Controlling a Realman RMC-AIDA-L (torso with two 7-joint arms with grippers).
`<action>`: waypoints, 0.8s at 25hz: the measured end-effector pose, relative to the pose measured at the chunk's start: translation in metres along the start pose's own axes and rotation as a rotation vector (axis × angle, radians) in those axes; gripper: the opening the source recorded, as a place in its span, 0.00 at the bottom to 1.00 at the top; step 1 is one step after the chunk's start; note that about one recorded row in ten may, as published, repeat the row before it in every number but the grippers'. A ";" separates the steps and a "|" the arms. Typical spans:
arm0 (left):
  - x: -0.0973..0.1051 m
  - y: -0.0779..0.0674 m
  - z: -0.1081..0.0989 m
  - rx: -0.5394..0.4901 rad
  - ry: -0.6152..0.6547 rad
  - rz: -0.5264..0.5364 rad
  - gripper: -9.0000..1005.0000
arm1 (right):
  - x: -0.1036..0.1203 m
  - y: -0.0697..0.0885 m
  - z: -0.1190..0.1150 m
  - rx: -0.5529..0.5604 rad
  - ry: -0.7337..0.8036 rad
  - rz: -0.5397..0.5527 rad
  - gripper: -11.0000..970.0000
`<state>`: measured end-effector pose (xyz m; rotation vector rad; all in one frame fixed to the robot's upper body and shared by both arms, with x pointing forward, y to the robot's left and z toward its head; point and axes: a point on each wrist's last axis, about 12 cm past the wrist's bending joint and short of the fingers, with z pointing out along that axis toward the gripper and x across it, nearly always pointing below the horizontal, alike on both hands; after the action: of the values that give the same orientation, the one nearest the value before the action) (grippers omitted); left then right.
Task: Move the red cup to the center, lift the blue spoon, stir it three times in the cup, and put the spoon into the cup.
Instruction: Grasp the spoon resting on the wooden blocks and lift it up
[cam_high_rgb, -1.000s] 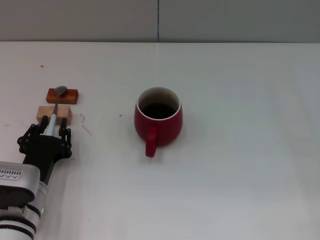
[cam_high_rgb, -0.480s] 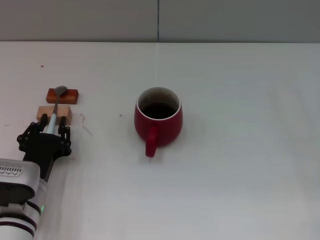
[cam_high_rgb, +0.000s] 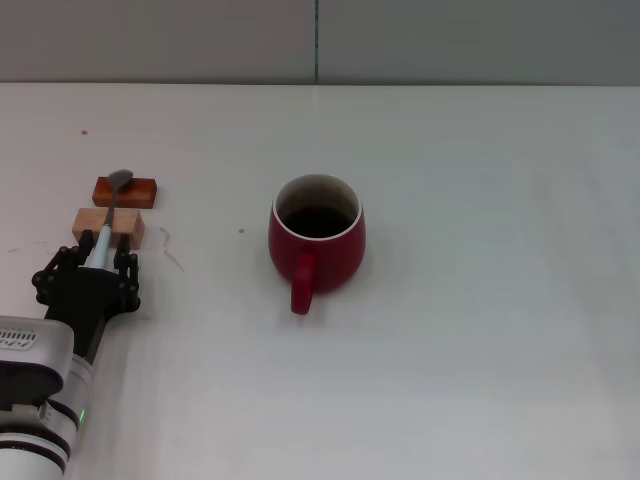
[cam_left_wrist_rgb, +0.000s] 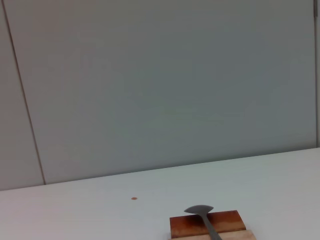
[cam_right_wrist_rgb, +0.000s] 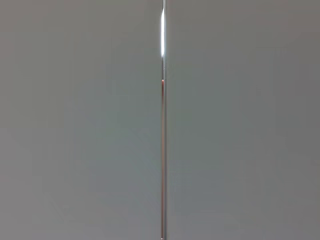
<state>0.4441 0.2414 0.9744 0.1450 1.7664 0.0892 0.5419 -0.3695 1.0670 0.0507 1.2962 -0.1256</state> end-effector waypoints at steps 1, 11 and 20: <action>0.000 0.000 0.000 0.000 0.000 0.000 0.38 | 0.000 0.000 0.000 0.000 0.001 -0.001 0.67; 0.000 0.000 0.000 -0.003 -0.004 -0.002 0.38 | 0.000 0.000 0.000 0.001 0.004 -0.002 0.67; -0.001 -0.001 -0.001 -0.002 -0.007 -0.006 0.38 | 0.001 0.001 0.000 0.001 0.007 -0.001 0.67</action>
<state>0.4429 0.2405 0.9752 0.1385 1.7593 0.0857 0.5418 -0.3685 1.0658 0.0515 1.3031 -0.1274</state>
